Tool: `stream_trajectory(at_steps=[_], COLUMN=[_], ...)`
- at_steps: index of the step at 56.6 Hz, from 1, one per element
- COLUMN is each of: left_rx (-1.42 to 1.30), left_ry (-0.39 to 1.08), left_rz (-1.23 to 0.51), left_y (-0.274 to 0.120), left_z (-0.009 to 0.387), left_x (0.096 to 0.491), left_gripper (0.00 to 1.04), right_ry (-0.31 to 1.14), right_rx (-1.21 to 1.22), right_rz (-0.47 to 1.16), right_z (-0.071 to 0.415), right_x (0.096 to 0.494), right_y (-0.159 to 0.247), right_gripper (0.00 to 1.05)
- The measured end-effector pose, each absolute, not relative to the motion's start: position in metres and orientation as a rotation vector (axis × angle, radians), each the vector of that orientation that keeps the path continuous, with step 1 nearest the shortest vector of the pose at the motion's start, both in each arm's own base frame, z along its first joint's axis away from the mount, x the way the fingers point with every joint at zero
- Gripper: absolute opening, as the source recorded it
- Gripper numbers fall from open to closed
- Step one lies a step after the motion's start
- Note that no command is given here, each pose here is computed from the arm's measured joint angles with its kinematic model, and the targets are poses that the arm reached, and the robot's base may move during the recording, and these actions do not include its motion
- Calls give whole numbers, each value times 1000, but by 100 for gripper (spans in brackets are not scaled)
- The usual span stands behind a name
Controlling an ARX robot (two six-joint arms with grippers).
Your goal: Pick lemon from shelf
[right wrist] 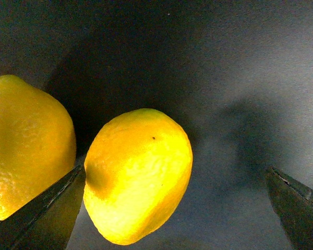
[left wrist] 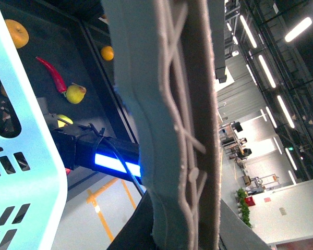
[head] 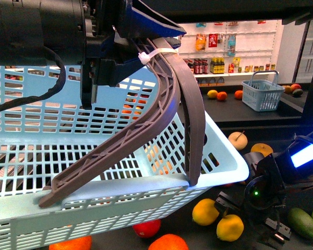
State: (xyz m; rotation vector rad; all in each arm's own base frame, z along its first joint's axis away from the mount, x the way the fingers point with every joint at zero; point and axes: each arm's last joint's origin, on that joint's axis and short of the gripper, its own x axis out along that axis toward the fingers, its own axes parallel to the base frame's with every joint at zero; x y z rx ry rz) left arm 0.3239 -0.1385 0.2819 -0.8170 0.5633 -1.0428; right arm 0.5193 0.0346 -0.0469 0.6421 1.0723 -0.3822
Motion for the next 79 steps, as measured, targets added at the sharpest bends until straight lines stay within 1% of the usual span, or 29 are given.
stream_trajectory(at_steps=[16,27,29,35,36,39,46,52,57,66,79], left_rx=[-817,-817,-817,-817,-817,-816,-817,-816,-816,-816,-816], left_ry=[563,563,563,563,564,564,564,563,564,563,564], left_rz=[-1042,-1043,-1043,-1043,-1044,-1045,-1045,-1044,-1044,-1044,-1045], left_y=[-139,-139,-139,-139,-139,-139,-139,-139,-139,-139,-139], left_z=[282,282,282,282,282,282,282,282,282,282,282], left_x=[324,324,324,324,324,324,324,324,324,324,324], left_gripper=[9,9,9,9,9,9,9,9,9,9,9], right_ry=[1113,1108,1109,1106,1106,1106,1104,1095,1065,990,837], right_rx=[601,601,600,599,600,603,595,586,548,494,444], right_rz=[-374,-373,-375,-372,-370,-366,-364,-364,-379,-383,-385], right_z=[-65,-65,-65,-65,-66,-67,-69,-67,-62,-41,19], right_x=[516,519,519,519,519,518,513,507,501,490,467], right_y=[54,55,55,55,54,54,51,45,36,10,-35], right_gripper=[102,102,100,87,83,78,61,50,48,48,48])
